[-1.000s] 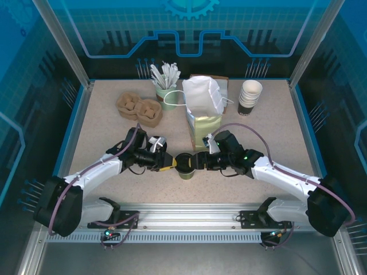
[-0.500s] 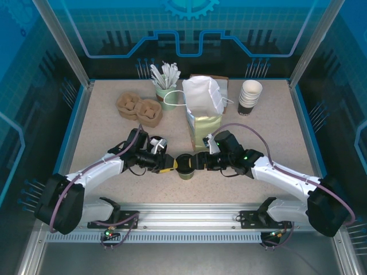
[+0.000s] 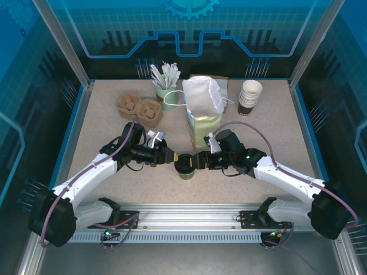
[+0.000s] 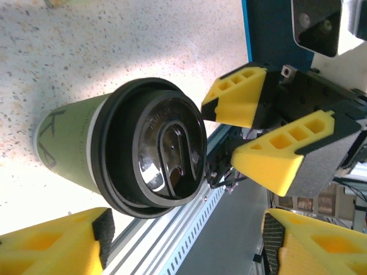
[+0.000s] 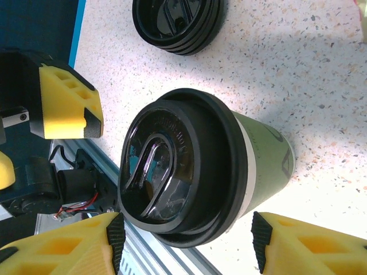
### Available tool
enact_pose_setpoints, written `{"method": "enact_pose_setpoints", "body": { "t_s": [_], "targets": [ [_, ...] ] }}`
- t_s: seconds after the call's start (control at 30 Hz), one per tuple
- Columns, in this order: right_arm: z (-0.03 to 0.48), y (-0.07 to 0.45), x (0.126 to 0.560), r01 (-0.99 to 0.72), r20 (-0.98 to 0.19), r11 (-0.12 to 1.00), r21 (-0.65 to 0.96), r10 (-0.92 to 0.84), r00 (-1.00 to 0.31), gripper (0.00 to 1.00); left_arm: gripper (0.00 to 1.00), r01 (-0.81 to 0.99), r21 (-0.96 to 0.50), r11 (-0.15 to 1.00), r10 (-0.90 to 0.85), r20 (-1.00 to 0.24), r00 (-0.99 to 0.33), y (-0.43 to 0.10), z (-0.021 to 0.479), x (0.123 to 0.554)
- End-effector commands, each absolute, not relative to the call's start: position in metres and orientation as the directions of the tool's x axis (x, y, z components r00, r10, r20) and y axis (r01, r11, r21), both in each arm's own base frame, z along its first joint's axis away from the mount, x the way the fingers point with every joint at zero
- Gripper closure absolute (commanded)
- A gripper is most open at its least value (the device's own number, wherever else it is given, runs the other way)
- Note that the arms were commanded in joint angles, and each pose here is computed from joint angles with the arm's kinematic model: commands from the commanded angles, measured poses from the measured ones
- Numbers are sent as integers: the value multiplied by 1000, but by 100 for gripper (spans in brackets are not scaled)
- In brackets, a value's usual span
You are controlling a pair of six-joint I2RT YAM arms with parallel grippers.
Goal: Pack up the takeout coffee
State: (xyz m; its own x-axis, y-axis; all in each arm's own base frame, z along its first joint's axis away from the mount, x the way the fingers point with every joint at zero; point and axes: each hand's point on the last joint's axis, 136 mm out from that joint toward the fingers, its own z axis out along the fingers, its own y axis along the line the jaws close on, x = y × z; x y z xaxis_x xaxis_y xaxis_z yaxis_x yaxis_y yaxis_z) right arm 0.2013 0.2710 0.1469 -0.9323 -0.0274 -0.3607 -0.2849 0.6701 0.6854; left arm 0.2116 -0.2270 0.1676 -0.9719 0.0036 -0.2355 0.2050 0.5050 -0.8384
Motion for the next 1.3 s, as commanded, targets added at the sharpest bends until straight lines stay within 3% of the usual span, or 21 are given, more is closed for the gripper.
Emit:
{"method": "enact_pose_setpoints", "body": {
  "t_s": [0.0,0.3,1.27],
  "targets": [
    [159,273,197,-321,-389,662,677,-49,-920,37,22,170,-796,581,-48,-242,-969,-219,166,222],
    [152,275,199,-304,-369,671,676,-49,-928,36,20,137,-821,554,-40,-191,-981,-231,154,233],
    [138,275,204,-291,-351,700,652,-62,-934,40,39,135,-814,565,54,-127,-990,-250,126,227]
  ]
}}
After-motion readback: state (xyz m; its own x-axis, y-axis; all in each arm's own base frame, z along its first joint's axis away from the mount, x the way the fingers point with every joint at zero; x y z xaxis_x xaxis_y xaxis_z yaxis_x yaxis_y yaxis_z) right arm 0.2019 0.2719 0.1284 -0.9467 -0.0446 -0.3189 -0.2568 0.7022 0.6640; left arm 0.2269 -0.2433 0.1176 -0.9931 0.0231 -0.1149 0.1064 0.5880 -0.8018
